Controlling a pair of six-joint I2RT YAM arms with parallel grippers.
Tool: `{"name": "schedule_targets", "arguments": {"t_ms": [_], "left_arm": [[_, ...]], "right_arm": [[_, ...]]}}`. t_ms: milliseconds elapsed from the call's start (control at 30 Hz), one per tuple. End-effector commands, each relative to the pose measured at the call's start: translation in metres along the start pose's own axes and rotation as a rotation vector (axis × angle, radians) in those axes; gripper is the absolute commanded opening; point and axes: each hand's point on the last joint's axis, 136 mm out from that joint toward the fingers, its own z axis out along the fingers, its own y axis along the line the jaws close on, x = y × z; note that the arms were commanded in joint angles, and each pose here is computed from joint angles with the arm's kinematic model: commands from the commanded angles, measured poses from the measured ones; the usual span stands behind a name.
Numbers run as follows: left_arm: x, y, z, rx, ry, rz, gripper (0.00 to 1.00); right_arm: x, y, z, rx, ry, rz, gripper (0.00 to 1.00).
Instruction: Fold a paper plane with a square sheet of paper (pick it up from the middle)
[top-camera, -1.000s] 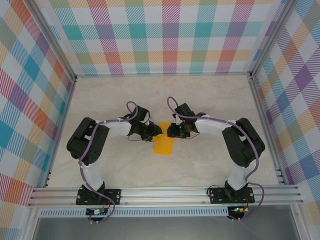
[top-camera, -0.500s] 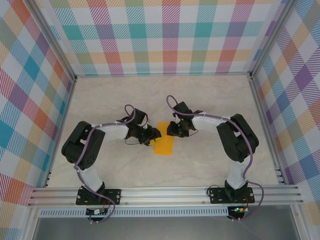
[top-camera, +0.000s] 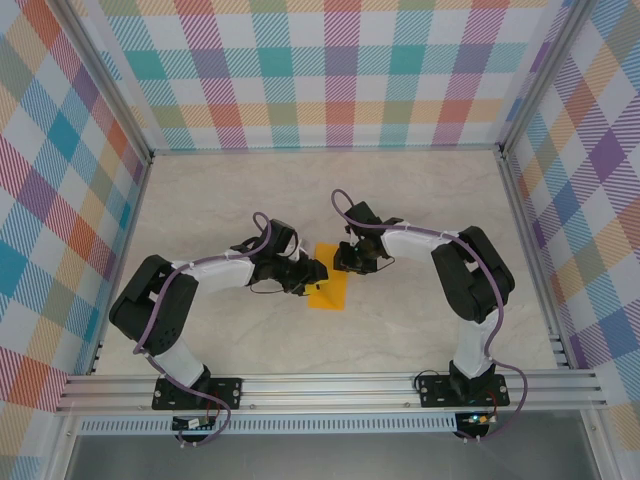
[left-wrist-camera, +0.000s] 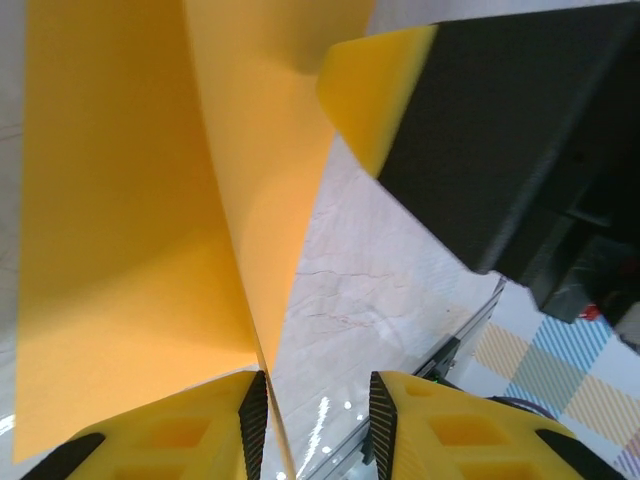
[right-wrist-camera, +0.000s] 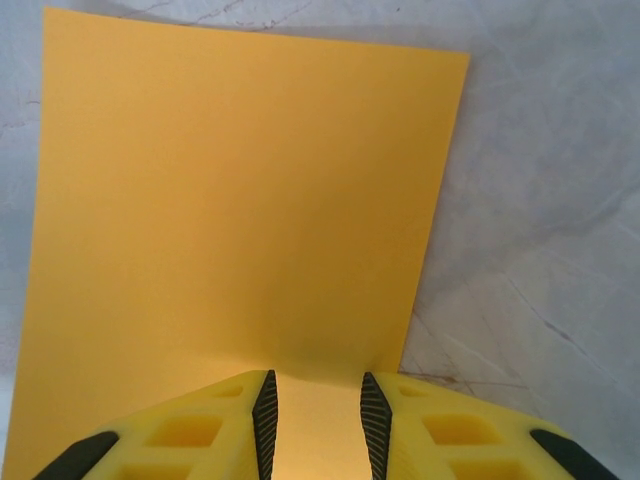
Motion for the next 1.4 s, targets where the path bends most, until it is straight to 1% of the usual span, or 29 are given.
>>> {"name": "schedule_targets", "arguments": {"t_ms": [0, 167, 300, 433, 533, 633, 700, 767, 867, 967, 1067, 1233, 1367], "left_arm": [[-0.006, -0.023, 0.007, 0.068, 0.003, 0.033, 0.36], [-0.013, -0.022, 0.016, 0.077, 0.004, 0.021, 0.37], [-0.017, -0.015, 0.023, 0.060, 0.001, 0.005, 0.37], [-0.019, -0.008, 0.026, 0.045, -0.007, -0.002, 0.37], [-0.020, -0.006, 0.027, 0.039, -0.011, -0.005, 0.41], [-0.022, -0.005, 0.029, 0.035, -0.013, -0.008, 0.46], [-0.022, -0.005, 0.029, 0.034, -0.014, -0.008, 0.48], [-0.024, -0.006, 0.030, 0.034, -0.016, -0.009, 0.48], [-0.025, -0.006, 0.031, 0.031, -0.019, -0.011, 0.48], [-0.026, -0.005, 0.031, 0.029, -0.021, -0.015, 0.45], [-0.025, -0.004, 0.031, 0.024, -0.022, -0.017, 0.42], [-0.025, -0.004, 0.031, 0.021, -0.021, -0.020, 0.37], [-0.025, -0.004, 0.030, 0.017, -0.021, -0.018, 0.36]], "right_arm": [[0.006, -0.003, 0.007, 0.007, 0.035, 0.021, 0.33], [0.005, 0.000, 0.006, -0.007, 0.048, 0.029, 0.33], [0.005, 0.002, 0.001, -0.041, 0.053, 0.053, 0.33], [-0.006, 0.014, -0.025, -0.123, -0.005, 0.066, 0.35], [-0.010, 0.019, -0.043, -0.161, -0.044, 0.059, 0.39], [-0.004, 0.017, -0.053, -0.180, -0.054, 0.047, 0.44], [0.005, 0.014, -0.057, -0.188, -0.053, 0.041, 0.47], [0.015, 0.009, -0.058, -0.189, -0.047, 0.040, 0.48], [0.031, 0.013, -0.060, -0.252, -0.017, 0.016, 0.48], [0.045, 0.021, -0.058, -0.336, 0.040, 0.012, 0.48], [0.052, 0.022, -0.054, -0.365, 0.068, 0.021, 0.45], [0.051, 0.022, -0.046, -0.373, 0.082, 0.032, 0.42], [0.046, 0.022, -0.040, -0.363, 0.086, 0.043, 0.38]]}}
